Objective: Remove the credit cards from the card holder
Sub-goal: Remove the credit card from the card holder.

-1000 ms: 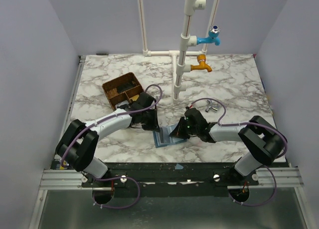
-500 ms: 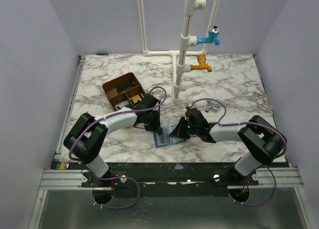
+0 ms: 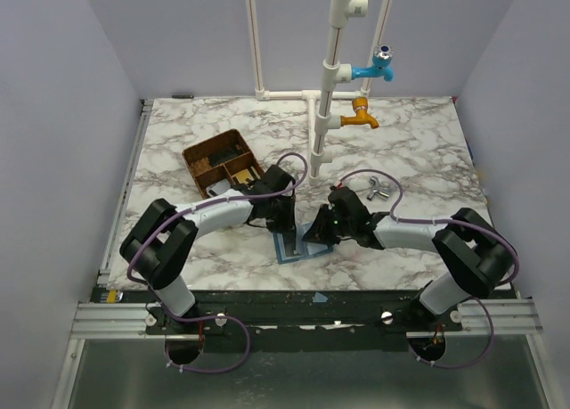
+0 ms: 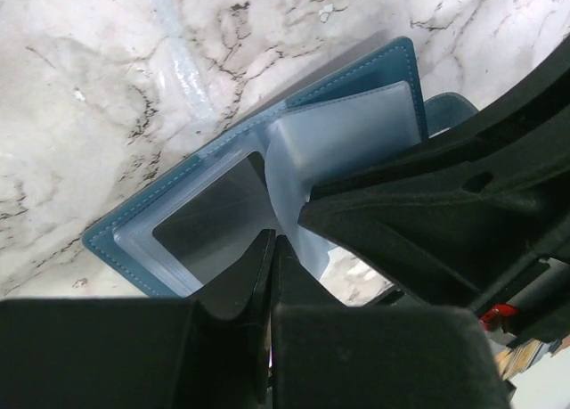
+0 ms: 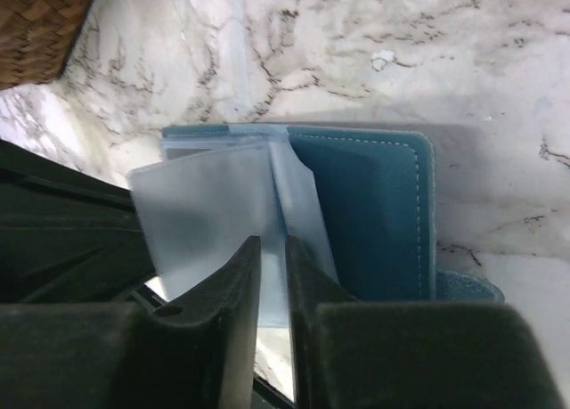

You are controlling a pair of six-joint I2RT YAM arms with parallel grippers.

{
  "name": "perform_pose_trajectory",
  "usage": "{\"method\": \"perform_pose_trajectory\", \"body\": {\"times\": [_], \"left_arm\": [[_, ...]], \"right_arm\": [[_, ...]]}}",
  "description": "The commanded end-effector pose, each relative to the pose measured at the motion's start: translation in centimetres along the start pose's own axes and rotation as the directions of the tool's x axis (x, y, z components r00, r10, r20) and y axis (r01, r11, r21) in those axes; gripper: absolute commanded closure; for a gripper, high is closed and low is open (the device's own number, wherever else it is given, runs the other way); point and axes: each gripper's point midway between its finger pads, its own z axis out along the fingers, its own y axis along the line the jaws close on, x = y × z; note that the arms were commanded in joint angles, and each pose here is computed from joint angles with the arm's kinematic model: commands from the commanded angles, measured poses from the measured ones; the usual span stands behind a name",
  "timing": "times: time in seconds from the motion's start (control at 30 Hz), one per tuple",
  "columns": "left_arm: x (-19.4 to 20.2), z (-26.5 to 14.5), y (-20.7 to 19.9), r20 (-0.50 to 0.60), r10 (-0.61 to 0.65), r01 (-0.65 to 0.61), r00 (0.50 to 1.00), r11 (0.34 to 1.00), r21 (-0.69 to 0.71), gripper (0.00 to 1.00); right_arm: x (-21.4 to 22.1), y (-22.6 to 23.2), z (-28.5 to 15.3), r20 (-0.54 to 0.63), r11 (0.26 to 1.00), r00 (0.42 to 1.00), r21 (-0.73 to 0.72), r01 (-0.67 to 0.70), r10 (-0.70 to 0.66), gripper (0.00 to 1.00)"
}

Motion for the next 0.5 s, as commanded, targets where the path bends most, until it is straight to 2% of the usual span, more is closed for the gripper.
{"method": "perform_pose_trajectory", "body": {"times": [0.0, 0.1, 0.17, 0.47], "left_arm": [[-0.5, 0.2, -1.3, 0.004, 0.034, -0.034, 0.999, 0.999, 0.026, 1.00], [-0.6, 0.3, -1.5, 0.000, 0.036, -0.036, 0.999, 0.999, 0.029, 1.00], [-0.7, 0.3, -1.9, 0.001, 0.042, -0.042, 0.999, 0.998, 0.037, 1.00], [-0.8, 1.5, -3.9, -0.021, 0.072, -0.071, 0.997, 0.996, 0.058, 1.00]], "right_arm": [[-1.2, 0.9, -1.3, 0.031, 0.998, 0.999, 0.034, 0.043, -0.044, 0.73], [-1.8, 1.2, -2.2, 0.053, 0.997, 0.997, 0.054, 0.046, -0.049, 0.56], [-2.3, 1.0, -2.9, 0.076, 0.995, 0.996, 0.084, 0.046, -0.053, 0.52], [-4.5, -1.6, -7.4, 0.233, 0.968, 0.970, 0.252, 0.003, -0.063, 0.41]]}}
